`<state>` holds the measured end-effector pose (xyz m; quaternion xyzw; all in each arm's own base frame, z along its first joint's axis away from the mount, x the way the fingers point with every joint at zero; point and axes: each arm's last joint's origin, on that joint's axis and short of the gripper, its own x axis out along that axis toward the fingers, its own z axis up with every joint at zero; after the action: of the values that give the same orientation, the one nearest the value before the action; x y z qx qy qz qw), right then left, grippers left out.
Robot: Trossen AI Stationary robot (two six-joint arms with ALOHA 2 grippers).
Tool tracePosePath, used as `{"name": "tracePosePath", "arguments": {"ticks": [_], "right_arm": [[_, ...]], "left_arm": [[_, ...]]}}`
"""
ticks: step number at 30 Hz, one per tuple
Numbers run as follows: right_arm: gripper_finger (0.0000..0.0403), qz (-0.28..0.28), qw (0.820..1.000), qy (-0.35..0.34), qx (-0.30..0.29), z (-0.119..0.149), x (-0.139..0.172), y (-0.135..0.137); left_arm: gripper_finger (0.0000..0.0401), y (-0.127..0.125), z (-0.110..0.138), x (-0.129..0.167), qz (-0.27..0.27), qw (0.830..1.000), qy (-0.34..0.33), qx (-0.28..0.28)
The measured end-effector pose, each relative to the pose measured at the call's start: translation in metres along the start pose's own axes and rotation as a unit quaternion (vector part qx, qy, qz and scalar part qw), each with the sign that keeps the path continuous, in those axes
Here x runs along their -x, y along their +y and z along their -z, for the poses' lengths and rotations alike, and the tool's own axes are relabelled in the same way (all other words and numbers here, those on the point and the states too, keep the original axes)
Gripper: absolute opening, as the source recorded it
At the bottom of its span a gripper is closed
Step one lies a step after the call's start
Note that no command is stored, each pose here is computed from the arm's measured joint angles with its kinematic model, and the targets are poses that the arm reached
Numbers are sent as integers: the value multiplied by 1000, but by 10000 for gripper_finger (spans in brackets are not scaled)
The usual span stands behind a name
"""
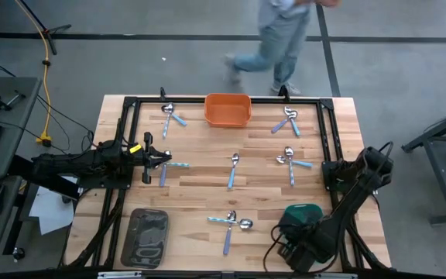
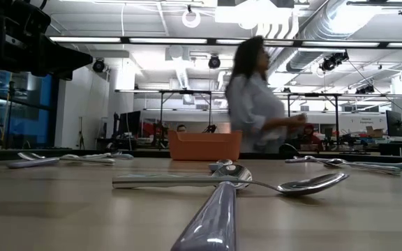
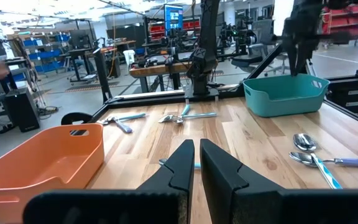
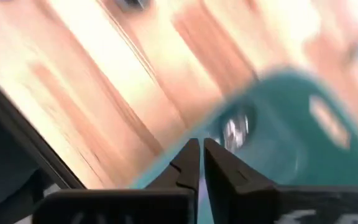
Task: Sort silverware by color (type)
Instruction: Put the middle left blue and white spoon into the orange bin
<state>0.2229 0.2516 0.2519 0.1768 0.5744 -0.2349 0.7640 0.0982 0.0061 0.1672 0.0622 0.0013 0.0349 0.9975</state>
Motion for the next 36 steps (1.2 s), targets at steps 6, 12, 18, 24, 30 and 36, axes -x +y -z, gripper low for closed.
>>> {"name": "tracePosePath", "arguments": {"ticks": [6, 12, 18, 24, 30, 36], "right_arm": [[2, -13, 992, -53, 110, -34, -8, 2], [1, -35, 971, -89, 218, -79, -48, -4], [0, -85, 943, -161, 278, -131, -89, -19], [0, -149, 890, -303, 306, -167, -123, -40], [0, -186, 845, -404, 299, -179, -146, -73], [0, -183, 852, -410, 270, -187, -161, -102]], "left_arm": [[19, 0, 0, 0, 0, 1000, 0, 0], [19, 0, 0, 0, 0, 1000, 0, 0], [19, 0, 0, 0, 0, 1000, 0, 0], [19, 0, 0, 0, 0, 1000, 0, 0], [19, 0, 0, 0, 0, 1000, 0, 0], [19, 0, 0, 0, 0, 1000, 0, 24]]}}
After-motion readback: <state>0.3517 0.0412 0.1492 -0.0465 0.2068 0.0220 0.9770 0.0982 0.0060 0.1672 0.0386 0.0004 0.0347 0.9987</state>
